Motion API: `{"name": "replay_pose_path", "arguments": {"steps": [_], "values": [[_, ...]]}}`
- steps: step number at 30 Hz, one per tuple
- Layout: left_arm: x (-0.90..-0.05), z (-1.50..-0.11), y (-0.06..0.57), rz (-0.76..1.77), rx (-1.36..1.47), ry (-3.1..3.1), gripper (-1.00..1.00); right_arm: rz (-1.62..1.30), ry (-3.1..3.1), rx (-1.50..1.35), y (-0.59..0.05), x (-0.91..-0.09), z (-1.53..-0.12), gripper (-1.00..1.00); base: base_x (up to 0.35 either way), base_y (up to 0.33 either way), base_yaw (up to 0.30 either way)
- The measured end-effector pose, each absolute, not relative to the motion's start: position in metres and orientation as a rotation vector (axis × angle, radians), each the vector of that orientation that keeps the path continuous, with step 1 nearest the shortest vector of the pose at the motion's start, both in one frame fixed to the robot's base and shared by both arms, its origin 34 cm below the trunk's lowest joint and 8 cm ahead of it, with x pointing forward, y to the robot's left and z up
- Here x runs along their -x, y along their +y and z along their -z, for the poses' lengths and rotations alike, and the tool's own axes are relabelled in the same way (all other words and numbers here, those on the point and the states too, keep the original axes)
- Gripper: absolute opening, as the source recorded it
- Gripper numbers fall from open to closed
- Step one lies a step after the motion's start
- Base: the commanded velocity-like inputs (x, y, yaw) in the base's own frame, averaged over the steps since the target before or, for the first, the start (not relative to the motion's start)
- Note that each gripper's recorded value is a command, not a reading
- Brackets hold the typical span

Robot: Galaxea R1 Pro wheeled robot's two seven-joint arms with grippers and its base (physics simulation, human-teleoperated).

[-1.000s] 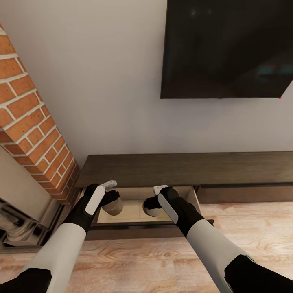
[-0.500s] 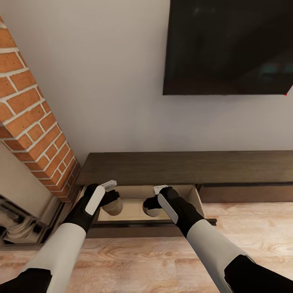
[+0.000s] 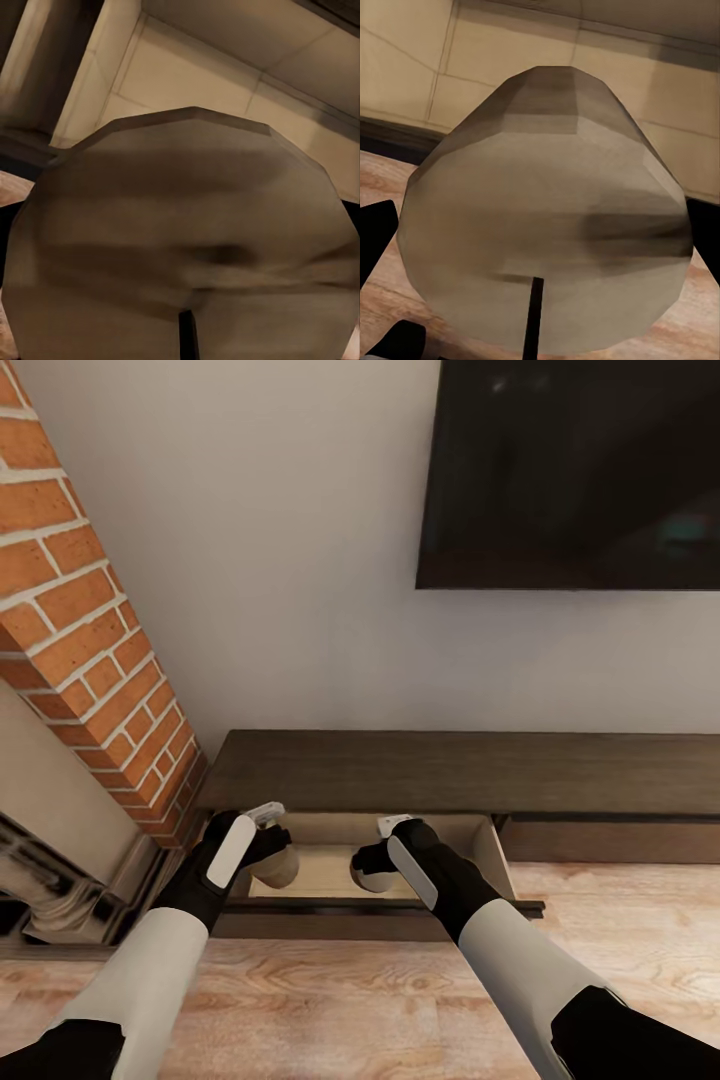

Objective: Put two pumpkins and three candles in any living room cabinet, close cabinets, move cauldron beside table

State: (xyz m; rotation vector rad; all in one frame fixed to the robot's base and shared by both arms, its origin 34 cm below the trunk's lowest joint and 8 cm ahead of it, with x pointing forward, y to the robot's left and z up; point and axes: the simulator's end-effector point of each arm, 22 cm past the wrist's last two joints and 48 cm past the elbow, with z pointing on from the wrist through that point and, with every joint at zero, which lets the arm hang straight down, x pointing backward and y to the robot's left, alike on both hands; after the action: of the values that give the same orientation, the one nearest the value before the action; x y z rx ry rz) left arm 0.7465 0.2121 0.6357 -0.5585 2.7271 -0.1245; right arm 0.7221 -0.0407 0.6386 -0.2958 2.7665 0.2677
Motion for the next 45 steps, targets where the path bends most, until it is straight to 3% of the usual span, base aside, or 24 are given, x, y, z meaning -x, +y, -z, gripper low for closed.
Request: {"name": "replay_pose_path", "arguments": {"steps": [5, 45], "values": [[-0.745, -0.634, 0.214, 0.115, 0.553, 2.731, -1.00, -0.269, 2.767, 0.296, -0.041, -0.722, -0.639, -1.00, 0.238, 0.000, 0.000], [-0.739, -0.581, 0.206, 0.117, 0.551, 2.741, -1.00, -0.269, 2.768, 0.296, -0.041, -0.717, -0.586, -1.00, 0.018, 0.000, 0.000]]}}
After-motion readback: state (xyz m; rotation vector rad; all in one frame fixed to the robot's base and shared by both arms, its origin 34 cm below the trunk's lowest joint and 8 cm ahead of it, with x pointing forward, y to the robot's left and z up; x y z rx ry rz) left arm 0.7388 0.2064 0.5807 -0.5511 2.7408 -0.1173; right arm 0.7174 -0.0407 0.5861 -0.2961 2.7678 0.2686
